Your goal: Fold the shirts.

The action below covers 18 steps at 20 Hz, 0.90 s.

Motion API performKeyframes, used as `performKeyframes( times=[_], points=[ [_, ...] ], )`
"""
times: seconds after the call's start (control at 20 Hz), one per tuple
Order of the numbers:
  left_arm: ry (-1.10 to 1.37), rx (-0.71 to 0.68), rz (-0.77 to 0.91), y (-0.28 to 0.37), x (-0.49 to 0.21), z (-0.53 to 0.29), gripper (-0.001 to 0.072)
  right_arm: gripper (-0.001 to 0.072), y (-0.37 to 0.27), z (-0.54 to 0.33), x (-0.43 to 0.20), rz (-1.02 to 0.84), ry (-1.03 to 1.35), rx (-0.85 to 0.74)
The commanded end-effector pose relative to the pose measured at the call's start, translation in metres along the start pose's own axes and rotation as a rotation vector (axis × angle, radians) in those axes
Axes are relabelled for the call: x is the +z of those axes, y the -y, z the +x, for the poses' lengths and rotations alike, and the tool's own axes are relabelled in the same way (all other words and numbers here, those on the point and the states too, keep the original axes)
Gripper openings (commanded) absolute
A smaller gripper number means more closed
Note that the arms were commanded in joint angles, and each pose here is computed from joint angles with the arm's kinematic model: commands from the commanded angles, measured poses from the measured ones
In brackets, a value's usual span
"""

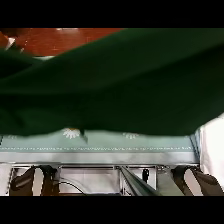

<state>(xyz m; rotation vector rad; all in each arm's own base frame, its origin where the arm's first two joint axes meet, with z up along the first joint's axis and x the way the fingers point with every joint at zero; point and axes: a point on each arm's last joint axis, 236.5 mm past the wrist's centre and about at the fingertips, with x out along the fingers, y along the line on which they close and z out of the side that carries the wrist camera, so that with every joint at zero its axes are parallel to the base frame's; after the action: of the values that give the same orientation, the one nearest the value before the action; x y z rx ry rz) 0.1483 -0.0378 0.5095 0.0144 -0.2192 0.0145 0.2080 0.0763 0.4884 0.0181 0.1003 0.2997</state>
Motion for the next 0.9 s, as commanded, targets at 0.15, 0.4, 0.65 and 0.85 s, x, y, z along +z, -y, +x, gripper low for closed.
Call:
performKeyframes(
  times=[0.15,0.4,0.65,0.85],
  points=[
    [-0.228,0.068,-0.085,-0.029,-0.080,0.006,0.0017,0.0022,0.018,0.015,-0.068,0.119,-0.209,-0.023],
    [-0.512,-0.057,-0.350,-0.026,-0.228,0.087,0.0017,0.0022,0.032,0.082,-0.156,0.323,-0.391,0.131],
    [-0.751,-0.105,-0.471,-0.021,-0.349,0.167,0.0017,0.0021,0.086,0.159,-0.233,0.493,-0.519,0.133],
    [-0.812,-0.115,-0.498,-0.001,-0.420,0.245,0.0017,0.0021,0.133,0.238,-0.288,0.665,-0.524,0.122]
  ],
)
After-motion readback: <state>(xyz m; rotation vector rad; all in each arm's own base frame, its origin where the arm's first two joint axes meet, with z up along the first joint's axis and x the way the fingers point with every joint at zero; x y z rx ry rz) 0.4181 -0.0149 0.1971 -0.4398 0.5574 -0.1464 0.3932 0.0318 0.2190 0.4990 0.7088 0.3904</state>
